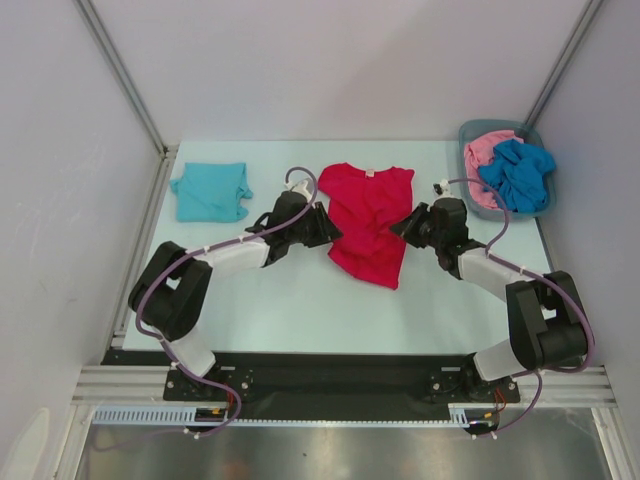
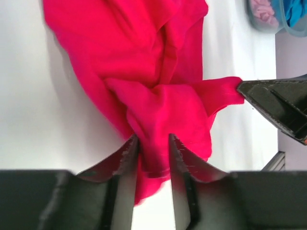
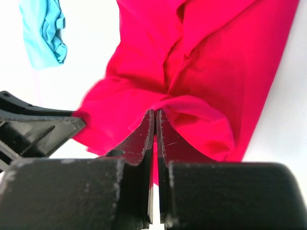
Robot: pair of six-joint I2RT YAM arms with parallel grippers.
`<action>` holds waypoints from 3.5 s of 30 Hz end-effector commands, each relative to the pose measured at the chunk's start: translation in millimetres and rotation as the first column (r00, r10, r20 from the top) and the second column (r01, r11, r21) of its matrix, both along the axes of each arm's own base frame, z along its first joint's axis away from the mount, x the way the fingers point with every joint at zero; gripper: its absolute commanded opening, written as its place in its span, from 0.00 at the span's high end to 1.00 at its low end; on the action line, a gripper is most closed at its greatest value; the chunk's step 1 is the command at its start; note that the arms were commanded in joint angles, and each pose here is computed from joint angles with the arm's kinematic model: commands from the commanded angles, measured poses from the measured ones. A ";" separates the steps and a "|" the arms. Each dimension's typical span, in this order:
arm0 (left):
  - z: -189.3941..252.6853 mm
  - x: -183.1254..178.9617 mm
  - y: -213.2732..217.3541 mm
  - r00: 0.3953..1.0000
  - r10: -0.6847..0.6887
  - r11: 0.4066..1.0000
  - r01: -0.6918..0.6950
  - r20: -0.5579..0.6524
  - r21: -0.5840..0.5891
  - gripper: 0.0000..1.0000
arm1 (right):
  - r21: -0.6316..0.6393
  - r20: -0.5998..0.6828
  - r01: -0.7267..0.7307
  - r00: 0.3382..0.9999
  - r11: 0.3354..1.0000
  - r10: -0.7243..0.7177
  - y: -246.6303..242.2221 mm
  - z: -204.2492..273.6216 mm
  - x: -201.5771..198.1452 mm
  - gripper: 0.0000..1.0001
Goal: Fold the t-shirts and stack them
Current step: Fold the tshirt
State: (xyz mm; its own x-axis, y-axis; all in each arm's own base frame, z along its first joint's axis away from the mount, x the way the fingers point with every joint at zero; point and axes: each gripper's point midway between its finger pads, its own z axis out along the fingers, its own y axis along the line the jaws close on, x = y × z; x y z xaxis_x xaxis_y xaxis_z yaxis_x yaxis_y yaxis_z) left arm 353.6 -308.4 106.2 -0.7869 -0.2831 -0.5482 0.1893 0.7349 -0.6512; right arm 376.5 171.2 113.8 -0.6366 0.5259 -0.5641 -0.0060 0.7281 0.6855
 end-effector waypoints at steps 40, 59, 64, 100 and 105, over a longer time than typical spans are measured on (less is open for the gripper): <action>-46.6 -27.8 8.6 0.995 0.007 0.999 -0.003 -0.102 0.042 0.38 | 0.055 0.034 0.023 0.999 0.998 -0.025 -10.0 14.9 2.3 1.00; -30.2 -14.4 -5.7 0.998 0.000 1.000 0.001 -0.070 0.015 1.00 | 0.055 0.020 0.025 0.999 0.998 -0.026 -10.3 8.5 -1.1 1.00; -16.3 -7.8 -4.7 0.999 0.010 1.000 -0.009 -0.036 0.026 1.00 | 0.057 0.024 0.026 0.999 0.998 -0.027 -9.5 9.9 2.2 1.00; 15.2 103.5 -14.3 0.995 0.087 0.988 -0.094 0.058 0.125 0.00 | 0.058 0.085 0.104 0.990 0.993 -0.109 -20.7 25.5 64.5 0.64; 26.5 98.1 -14.5 0.995 0.081 0.992 -0.086 0.061 0.097 0.00 | 0.056 0.110 0.111 0.987 0.992 -0.116 -22.3 41.1 61.5 0.65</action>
State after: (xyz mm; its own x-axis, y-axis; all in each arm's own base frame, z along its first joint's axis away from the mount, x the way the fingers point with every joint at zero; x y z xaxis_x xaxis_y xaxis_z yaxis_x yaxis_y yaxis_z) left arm 445.2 -323.2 105.4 -0.7651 -0.2752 -0.5821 0.1271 0.8217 -0.5555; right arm 434.4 150.6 120.9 -0.5693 0.6179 -0.5423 0.0608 0.6895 0.7218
